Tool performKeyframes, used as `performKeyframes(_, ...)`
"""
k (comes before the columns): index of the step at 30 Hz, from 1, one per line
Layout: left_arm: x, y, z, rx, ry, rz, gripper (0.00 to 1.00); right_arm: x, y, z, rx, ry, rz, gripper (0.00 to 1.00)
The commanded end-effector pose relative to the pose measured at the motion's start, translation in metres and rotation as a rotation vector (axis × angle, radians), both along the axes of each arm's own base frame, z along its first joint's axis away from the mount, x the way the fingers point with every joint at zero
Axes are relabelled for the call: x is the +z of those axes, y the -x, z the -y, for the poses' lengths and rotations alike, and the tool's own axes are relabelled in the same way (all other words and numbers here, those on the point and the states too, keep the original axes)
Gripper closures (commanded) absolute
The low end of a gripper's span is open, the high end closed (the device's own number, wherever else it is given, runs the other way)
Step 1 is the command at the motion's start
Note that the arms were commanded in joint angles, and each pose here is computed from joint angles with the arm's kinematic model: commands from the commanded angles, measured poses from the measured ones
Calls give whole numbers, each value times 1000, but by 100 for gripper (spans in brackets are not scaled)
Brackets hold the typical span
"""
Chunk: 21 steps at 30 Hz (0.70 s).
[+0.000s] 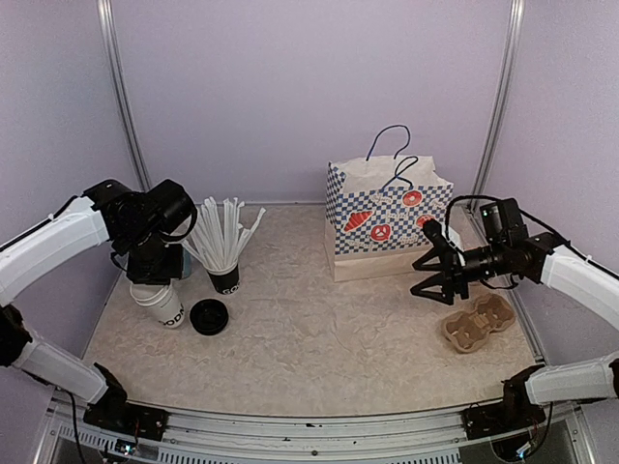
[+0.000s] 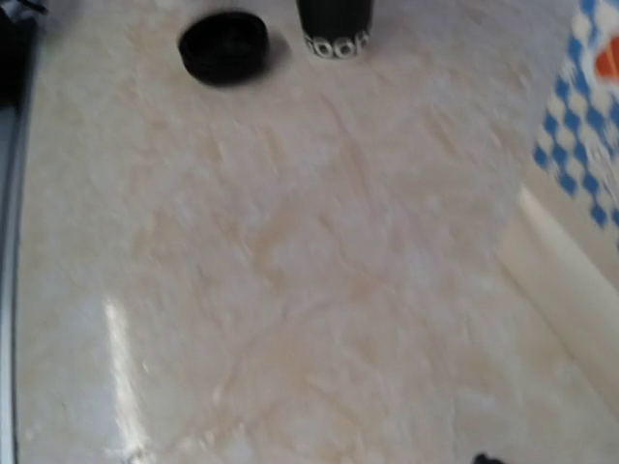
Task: Pack the takeout coffee
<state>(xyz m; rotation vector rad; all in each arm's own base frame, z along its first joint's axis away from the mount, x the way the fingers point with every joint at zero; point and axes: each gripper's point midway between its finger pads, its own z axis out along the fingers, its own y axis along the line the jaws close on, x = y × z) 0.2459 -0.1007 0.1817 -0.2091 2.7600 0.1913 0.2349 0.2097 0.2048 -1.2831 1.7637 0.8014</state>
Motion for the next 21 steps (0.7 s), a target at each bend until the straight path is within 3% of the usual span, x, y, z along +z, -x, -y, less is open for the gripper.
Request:
performKeyframes(1,29,13,35,-76,159,31,100,18,3,-20,49,-48,-59,28)
performKeyframes(4,55,22,72,-213,227,93,100,26,-3,-31,49,-59,-88,28)
performKeyframes(7,77,38,132,-458,281,184,100,37,-9,-46,58,-72,-110,27)
performKeyframes(11,89,55,195,-699,268,293,100,38,-5,-70,132,-70,-120,26)
performKeyframes(13,89,57,219,-774,252,329,100,31,0,-82,178,-53,-112,21)
performKeyframes(14,88,57,229,-801,250,342,100,28,3,-87,202,-43,-108,8)
performKeyframes(15,82,54,239,-819,241,340,100,24,5,-93,225,-32,-103,3)
performKeyframes(21,80,44,286,-886,298,379,100,-2,5,-122,284,-4,-84,1)
